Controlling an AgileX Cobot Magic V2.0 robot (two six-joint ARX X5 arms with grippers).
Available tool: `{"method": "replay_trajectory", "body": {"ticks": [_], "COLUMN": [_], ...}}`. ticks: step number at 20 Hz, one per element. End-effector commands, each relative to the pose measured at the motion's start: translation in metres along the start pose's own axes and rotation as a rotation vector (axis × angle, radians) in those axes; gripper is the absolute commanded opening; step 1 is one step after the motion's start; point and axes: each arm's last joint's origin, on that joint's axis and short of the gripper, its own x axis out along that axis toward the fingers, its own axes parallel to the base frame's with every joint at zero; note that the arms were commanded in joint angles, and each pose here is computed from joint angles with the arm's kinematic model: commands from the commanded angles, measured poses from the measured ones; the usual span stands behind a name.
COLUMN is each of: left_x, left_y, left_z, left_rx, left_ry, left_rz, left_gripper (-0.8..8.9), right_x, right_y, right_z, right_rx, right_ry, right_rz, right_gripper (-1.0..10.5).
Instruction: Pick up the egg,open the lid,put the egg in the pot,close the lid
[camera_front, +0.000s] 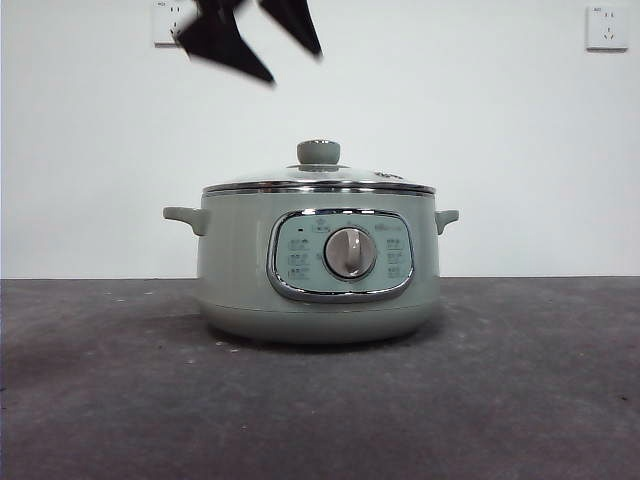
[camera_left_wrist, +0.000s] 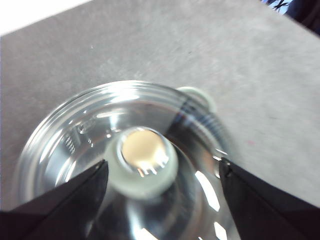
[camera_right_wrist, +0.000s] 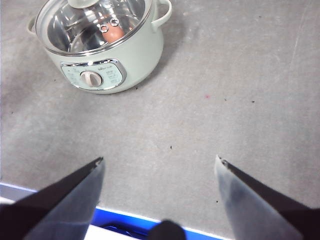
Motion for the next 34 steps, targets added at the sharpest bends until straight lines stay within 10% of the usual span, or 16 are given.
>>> {"method": "replay_trajectory", "body": {"ticks": [1,12,14,16,34], "left_x": [-0.043,-0.166,-0.168,-0.169,-0.167], "left_y": [-0.012,-0.061,-0.063,-0.063,-0.065], "left_z": [0.001,-0.04,-0.043,-0.045,-0.045], "left_rx": [-0.01,-0.023,-0.026,-0.031,-0.014], "left_ry": [0.009,0.149,0.169,0.19,0.191], "left_rz": [0.0,-0.041,-0.044,-0.044,-0.054], "left_gripper": [3.77,3.71,2.08,-0.04,-0.05], "right_x": [0.001,0.003,0.003,0.003,0.003], "right_y": [0.0,0.003,0.003,0.003,0.0], "right_z": [-0.001,0.0,0.0,-0.001,-0.003], "right_rx": [-0.037,-0.093,-0.095,-0.102,-0.068], "right_ry": [-0.001,0.029,0.031,0.041,0.047], "right_rz": [0.007,0.08,0.079,0.076,0.011], "right_gripper": [3.7,3.7,3.3,0.4,0.0]}}
